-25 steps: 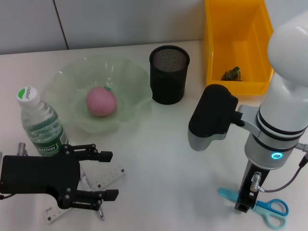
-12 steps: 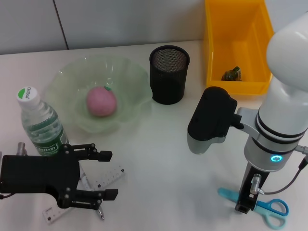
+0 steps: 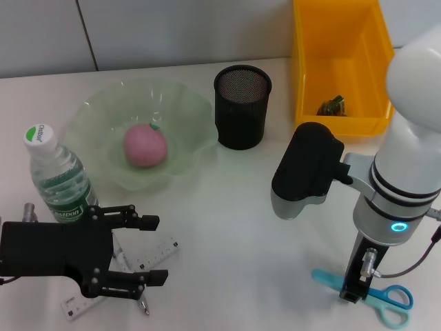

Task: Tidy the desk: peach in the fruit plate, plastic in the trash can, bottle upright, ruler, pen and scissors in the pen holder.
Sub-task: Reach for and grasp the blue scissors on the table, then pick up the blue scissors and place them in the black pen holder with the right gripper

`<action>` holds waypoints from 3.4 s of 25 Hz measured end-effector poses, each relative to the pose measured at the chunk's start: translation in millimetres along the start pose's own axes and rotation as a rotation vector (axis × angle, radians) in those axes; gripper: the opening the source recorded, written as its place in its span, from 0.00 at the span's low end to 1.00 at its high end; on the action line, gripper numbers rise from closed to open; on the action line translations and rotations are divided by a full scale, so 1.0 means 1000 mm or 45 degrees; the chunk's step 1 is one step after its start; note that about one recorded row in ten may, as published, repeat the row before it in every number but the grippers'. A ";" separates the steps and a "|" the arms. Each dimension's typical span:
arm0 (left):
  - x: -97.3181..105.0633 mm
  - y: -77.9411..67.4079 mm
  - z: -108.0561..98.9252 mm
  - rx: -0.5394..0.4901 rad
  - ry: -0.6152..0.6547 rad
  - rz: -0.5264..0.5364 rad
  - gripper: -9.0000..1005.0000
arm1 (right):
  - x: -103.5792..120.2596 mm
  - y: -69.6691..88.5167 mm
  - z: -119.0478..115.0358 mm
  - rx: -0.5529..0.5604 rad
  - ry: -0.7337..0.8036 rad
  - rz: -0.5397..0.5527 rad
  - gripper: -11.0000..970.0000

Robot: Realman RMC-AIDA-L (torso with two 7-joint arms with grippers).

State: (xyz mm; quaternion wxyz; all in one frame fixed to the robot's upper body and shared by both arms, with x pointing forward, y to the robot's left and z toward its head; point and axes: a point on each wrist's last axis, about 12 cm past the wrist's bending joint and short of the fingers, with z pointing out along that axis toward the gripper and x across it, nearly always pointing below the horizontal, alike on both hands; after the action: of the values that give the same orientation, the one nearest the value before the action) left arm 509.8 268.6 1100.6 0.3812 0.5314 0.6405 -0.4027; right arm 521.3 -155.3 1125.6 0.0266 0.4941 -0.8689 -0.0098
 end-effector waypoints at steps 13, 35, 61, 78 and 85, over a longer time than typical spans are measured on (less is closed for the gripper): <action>0.000 0.000 0.000 -0.003 -0.002 0.005 0.83 | 0.000 0.005 0.001 0.006 0.014 -0.009 0.34; -0.001 0.001 -0.001 -0.009 -0.006 0.013 0.83 | 0.001 0.006 0.002 0.026 0.024 -0.008 0.32; -0.002 0.001 -0.001 -0.006 -0.006 0.012 0.83 | 0.001 0.007 0.004 0.015 0.018 -0.006 0.27; -0.001 0.000 -0.003 -0.009 -0.013 0.004 0.83 | 0.003 -0.007 -0.019 -0.028 -0.124 0.103 0.23; -0.002 0.000 -0.004 -0.011 -0.014 0.004 0.83 | 0.013 -0.024 -0.038 -0.074 -0.285 0.205 0.23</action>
State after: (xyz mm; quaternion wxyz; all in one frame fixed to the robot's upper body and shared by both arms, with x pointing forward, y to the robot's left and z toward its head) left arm 510.3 271.3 1103.3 0.3878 0.5284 0.6392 -0.4023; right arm 537.9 -178.5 1162.8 -0.0553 0.4176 -0.9027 -0.0879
